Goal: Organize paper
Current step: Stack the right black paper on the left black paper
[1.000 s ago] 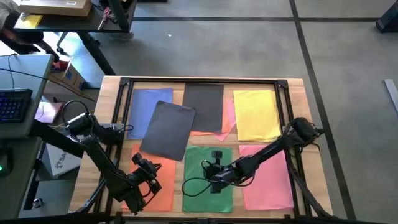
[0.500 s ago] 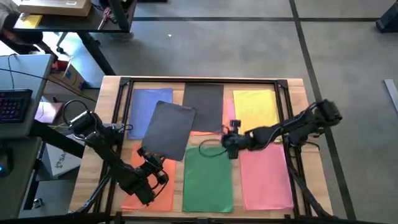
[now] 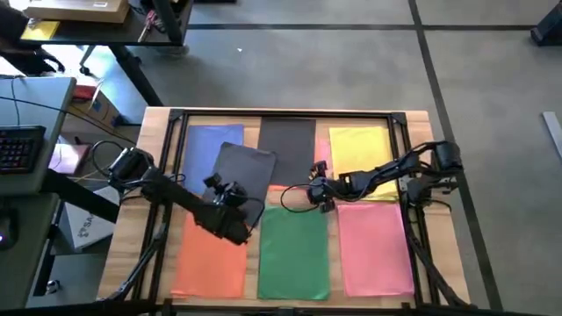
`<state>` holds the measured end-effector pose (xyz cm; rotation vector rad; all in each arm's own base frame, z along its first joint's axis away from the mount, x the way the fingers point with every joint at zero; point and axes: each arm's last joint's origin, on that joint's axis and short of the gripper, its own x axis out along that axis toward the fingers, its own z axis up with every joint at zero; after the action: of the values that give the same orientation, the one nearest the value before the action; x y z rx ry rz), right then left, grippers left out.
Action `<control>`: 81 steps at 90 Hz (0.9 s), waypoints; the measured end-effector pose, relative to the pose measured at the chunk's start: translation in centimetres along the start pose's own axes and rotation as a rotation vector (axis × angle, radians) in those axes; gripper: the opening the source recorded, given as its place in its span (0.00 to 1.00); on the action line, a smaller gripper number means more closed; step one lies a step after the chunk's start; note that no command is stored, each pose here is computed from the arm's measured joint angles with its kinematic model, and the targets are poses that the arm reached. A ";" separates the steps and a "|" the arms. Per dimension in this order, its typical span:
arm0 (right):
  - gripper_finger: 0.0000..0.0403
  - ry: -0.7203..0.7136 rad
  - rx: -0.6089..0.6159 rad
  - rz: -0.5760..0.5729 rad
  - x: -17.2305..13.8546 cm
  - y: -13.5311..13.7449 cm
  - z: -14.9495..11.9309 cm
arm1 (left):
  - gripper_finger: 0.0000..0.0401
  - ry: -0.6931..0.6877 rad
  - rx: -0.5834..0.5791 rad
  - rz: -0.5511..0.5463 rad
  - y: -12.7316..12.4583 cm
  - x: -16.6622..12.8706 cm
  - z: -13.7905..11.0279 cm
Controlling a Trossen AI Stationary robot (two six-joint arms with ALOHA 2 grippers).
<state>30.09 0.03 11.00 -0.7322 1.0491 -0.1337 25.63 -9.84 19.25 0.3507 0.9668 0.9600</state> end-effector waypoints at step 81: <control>0.05 0.012 0.075 0.053 -0.9 -2.0 2.7 | 0.03 -0.051 -0.028 -0.070 -1.0 -1.6 -0.6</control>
<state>32.26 0.22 13.67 -0.6359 1.0687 -0.1314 25.31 -11.78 19.10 0.3148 0.9125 0.8963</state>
